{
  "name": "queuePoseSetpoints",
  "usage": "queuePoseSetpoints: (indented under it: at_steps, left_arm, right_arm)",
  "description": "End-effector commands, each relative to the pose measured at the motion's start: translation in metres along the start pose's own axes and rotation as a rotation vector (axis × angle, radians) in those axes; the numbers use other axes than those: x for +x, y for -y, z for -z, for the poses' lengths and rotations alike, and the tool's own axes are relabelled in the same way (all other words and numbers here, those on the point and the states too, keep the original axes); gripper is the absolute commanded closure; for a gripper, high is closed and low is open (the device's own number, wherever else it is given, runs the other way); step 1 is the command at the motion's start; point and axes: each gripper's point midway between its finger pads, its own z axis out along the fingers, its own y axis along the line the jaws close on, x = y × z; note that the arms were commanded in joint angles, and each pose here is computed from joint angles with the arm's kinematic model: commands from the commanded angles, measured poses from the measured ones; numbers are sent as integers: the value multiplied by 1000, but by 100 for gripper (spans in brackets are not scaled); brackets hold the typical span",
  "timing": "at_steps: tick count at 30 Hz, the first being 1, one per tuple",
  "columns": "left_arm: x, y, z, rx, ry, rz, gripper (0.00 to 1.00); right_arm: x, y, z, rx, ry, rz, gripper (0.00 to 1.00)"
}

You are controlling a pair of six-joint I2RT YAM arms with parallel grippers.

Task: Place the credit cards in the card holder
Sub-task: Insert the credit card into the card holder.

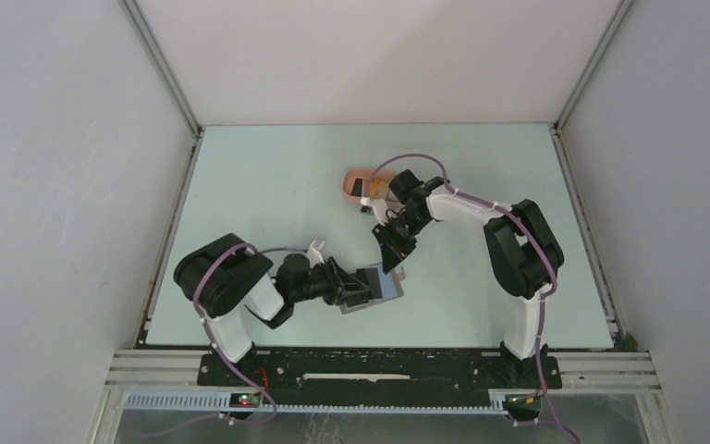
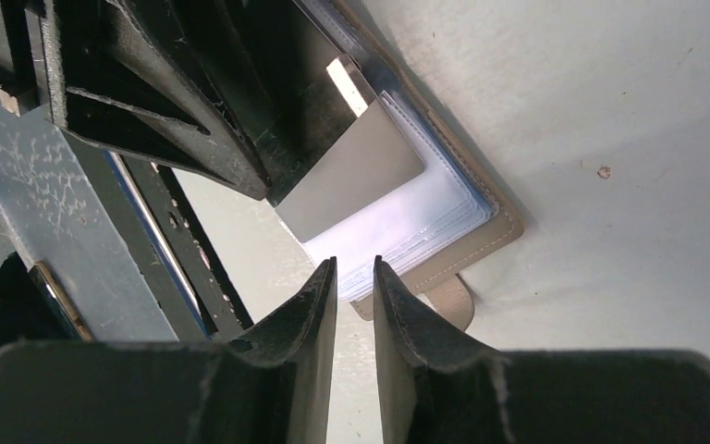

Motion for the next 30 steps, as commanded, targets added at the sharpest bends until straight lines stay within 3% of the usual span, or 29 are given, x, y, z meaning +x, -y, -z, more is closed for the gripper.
queuePoseSetpoints:
  at_steps: [1,15,30]
  left_arm:
    - [-4,1,1,-22,27,-34,65]
    - [-8,-5,7,-139,26,-110,59]
    - [-20,-9,12,-292,38,-213,62]
  right_arm:
    - [-13,-12,12,-25,54,32,71]
    - [-19,-30,8,-182,86,-54,74]
    - [-21,-19,15,-129,102,-56,76]
